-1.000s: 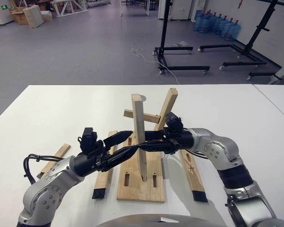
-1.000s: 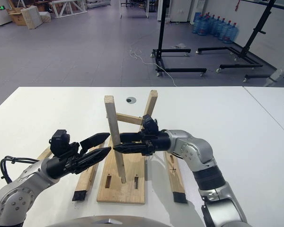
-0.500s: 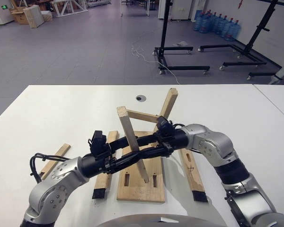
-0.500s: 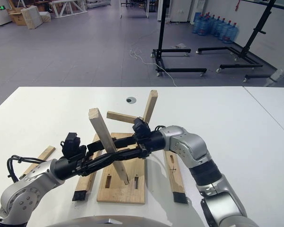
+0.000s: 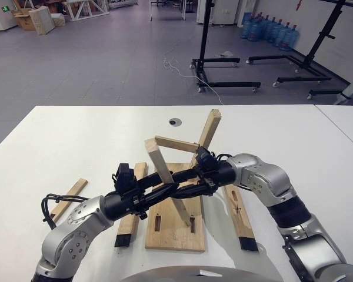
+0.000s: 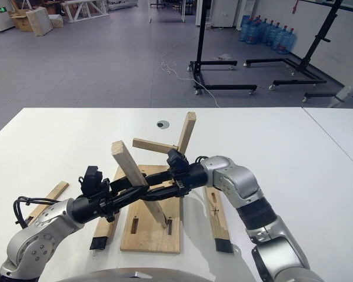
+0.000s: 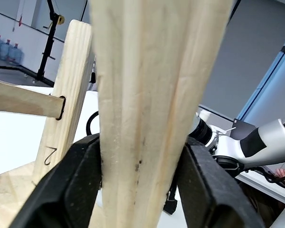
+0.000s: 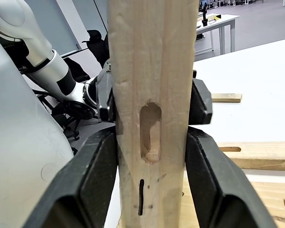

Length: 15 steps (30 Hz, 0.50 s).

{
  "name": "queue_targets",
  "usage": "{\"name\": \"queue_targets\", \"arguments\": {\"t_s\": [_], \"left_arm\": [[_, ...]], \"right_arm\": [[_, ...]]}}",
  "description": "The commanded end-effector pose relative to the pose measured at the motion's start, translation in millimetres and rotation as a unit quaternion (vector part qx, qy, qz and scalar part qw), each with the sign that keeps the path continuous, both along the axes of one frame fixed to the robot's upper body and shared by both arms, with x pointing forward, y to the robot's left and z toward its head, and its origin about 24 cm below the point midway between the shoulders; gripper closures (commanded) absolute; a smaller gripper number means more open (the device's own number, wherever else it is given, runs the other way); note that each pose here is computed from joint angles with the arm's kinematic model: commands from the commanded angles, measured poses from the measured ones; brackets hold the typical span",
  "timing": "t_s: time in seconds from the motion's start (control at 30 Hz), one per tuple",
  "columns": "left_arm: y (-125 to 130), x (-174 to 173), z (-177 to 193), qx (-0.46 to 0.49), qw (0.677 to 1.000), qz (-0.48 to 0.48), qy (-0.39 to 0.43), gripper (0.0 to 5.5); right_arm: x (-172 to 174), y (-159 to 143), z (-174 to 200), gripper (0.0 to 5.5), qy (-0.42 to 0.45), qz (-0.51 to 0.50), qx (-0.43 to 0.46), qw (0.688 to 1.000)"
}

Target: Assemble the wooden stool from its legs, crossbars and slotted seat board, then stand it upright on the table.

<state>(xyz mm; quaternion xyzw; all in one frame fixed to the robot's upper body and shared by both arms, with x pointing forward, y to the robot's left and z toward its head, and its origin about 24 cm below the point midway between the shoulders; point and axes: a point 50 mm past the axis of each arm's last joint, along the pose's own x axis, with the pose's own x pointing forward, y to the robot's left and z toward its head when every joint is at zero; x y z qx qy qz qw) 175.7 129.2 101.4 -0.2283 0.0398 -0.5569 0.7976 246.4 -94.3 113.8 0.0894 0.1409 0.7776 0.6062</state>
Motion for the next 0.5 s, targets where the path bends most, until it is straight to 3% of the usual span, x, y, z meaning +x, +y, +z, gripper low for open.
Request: {"name": "queue_targets", "arguments": {"t_s": [0.03, 0.5], "left_arm": [[-2.6, -5.9, 1.8, -0.027, 1.000, -0.012, -0.010, 3.43], [3.5, -8.8, -3.9, -0.025, 1.000, 0.012, -0.015, 3.45]], "right_arm": [[7.7, -1.3, 11.9, 3.50, -0.034, -0.007, -0.001, 0.999], [13.6, -16.1, 31.1, 3.50, -0.044, -0.017, 0.022, 0.999]]}}
